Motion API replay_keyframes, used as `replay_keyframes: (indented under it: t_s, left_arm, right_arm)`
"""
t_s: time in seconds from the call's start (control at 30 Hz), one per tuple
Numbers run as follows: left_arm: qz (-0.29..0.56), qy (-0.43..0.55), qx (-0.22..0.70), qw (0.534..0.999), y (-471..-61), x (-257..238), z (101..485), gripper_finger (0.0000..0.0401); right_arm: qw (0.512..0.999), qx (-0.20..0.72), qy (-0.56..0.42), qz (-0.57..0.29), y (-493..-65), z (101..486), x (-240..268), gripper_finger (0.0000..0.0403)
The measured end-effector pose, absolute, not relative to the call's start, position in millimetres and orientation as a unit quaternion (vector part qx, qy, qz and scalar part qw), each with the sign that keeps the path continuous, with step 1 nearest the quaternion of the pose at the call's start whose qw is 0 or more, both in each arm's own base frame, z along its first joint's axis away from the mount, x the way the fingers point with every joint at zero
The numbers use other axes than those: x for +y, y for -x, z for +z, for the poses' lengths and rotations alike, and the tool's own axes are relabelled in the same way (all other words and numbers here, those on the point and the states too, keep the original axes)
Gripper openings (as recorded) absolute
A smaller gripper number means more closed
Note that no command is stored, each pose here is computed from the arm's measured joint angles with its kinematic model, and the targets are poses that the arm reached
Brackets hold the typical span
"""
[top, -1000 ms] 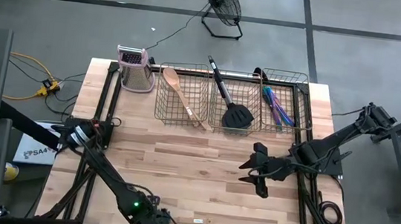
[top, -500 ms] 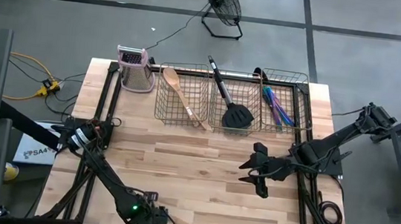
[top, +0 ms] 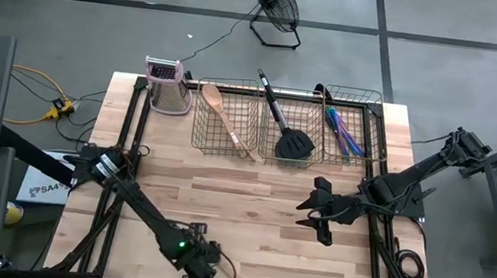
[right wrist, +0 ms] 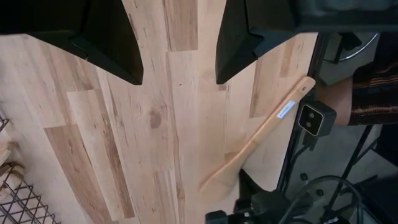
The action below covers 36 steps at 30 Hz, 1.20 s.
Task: Pick & Place Kitchen Items
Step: Put the wooden turner spatula into the left mesh basket
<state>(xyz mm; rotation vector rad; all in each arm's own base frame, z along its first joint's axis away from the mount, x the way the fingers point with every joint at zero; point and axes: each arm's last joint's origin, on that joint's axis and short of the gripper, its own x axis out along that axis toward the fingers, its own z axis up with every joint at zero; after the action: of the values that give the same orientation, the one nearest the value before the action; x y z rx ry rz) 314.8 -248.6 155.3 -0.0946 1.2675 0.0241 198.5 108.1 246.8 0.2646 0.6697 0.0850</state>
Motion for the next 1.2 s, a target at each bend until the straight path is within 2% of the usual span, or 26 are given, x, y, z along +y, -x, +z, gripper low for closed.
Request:
replay_keyframes:
  t_s: [0.23, 0.5, 0.7, 1.0, 1.2]
  left_arm:
    - [0.013, 0.033, 0.585, 0.810, -337.5, -220.0, 155.2, 0.0000]
    - [0.011, 0.027, 0.545, 0.838, -367.1, -187.9, 155.9, 0.0000]
    - [0.043, 0.029, 0.535, 0.843, -380.7, -161.0, 156.0, 0.0000]
    - [0.114, 0.101, 0.547, 0.823, -389.8, -124.2, 156.0, 0.0000]
    - [0.123, 0.125, 0.538, 0.825, -386.8, -124.9, 166.4, 0.0000]
  right_arm:
    - [0.936, 0.327, -0.122, 0.044, -198.6, 247.0, 108.1, 0.0195]
    - [0.936, 0.327, -0.121, 0.045, -198.6, 246.9, 108.1, 0.0195]
    - [0.936, 0.327, -0.121, 0.044, -198.5, 246.9, 108.0, 0.0195]
    - [0.935, 0.331, -0.120, 0.045, -198.2, 246.3, 108.0, 0.0195]
    - [0.935, 0.332, -0.120, 0.045, -198.1, 246.1, 107.9, 0.0195]
